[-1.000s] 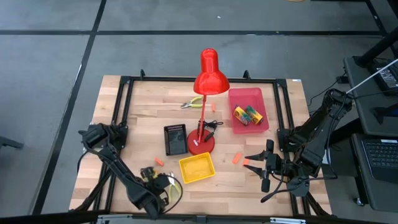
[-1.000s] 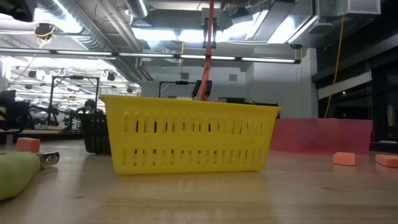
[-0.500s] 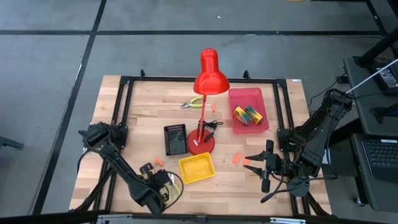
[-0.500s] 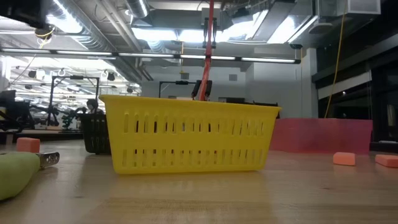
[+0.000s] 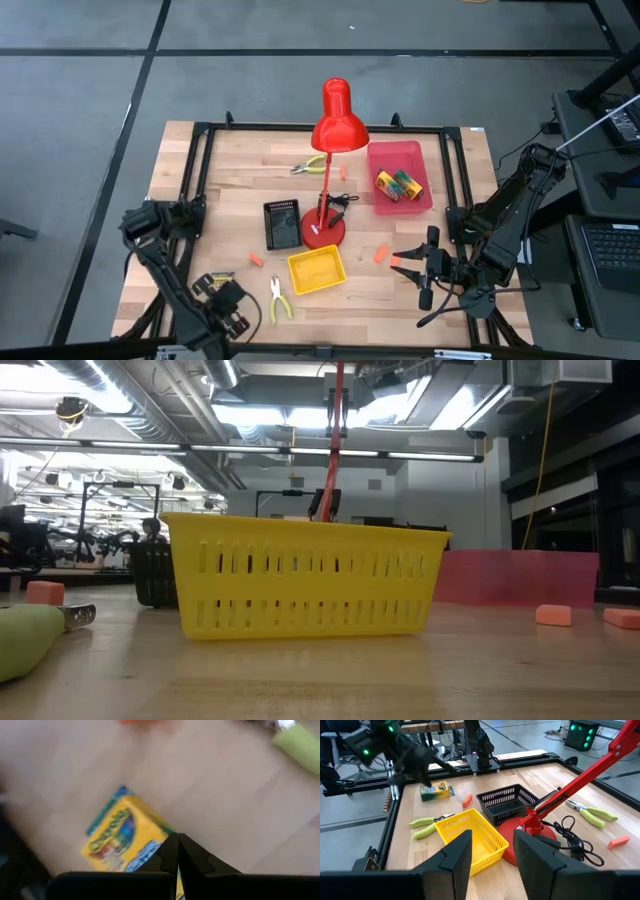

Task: Pick & Place School Supplies
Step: Put the crayon box into the pink bin

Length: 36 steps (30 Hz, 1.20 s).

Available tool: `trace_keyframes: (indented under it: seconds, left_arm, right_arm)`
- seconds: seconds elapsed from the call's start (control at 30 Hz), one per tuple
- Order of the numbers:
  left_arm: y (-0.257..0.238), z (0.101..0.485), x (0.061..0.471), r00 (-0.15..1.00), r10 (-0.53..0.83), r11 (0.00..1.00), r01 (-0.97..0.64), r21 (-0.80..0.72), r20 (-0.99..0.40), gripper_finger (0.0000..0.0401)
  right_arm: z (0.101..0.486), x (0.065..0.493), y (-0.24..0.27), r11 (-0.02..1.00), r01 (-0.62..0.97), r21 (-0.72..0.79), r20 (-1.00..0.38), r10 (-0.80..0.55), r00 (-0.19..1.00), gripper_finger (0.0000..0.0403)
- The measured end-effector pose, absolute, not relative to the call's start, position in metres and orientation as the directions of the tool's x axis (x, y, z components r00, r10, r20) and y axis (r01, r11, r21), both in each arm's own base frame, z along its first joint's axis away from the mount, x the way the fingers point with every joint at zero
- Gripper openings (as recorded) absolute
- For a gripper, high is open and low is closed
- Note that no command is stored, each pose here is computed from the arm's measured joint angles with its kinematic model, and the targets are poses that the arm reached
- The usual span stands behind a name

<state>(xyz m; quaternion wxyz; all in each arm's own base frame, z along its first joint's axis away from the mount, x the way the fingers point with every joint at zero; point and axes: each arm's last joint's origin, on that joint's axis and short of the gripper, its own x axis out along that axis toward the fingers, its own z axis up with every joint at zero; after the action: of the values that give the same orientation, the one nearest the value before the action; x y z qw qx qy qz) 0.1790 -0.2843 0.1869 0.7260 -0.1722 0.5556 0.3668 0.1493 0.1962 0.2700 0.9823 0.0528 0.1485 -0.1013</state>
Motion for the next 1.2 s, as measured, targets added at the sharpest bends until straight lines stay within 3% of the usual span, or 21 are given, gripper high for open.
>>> trace_keyframes:
  seconds: [0.13, 0.3, 0.63, 0.73, 1.2]
  left_arm:
    - [-0.287, 0.203, 0.165, -0.008, 0.361, 0.58, -0.781, 0.232, -0.932, 0.0002]
    - [-0.287, 0.198, 0.154, -0.179, 0.317, 0.523, -0.787, 0.329, -0.931, 0.0002]
    - [-0.272, 0.153, 0.15, -0.292, 0.242, 0.48, -0.793, 0.376, -0.925, 0.0002]
    - [-0.269, 0.141, 0.149, -0.247, 0.245, 0.492, -0.802, 0.339, -0.938, 0.0002]
    - [-0.254, 0.133, 0.187, 0.241, 0.404, 0.568, -0.822, 0.036, -0.882, 0.0002]
  right_arm:
    - [0.27, 0.149, 0.196, 0.973, 0.217, 0.076, -0.3, -0.185, 0.936, 0.0146]
    - [0.27, 0.149, 0.196, 0.973, 0.216, 0.077, -0.299, -0.185, 0.936, 0.0146]
    - [0.27, 0.149, 0.197, 0.975, 0.212, 0.072, -0.3, -0.181, 0.937, 0.0146]
    - [0.27, 0.148, 0.197, 0.975, 0.208, 0.072, -0.3, -0.178, 0.937, 0.0146]
    - [0.264, 0.151, 0.2, 0.975, 0.214, 0.05, -0.312, -0.189, 0.931, 0.0146]
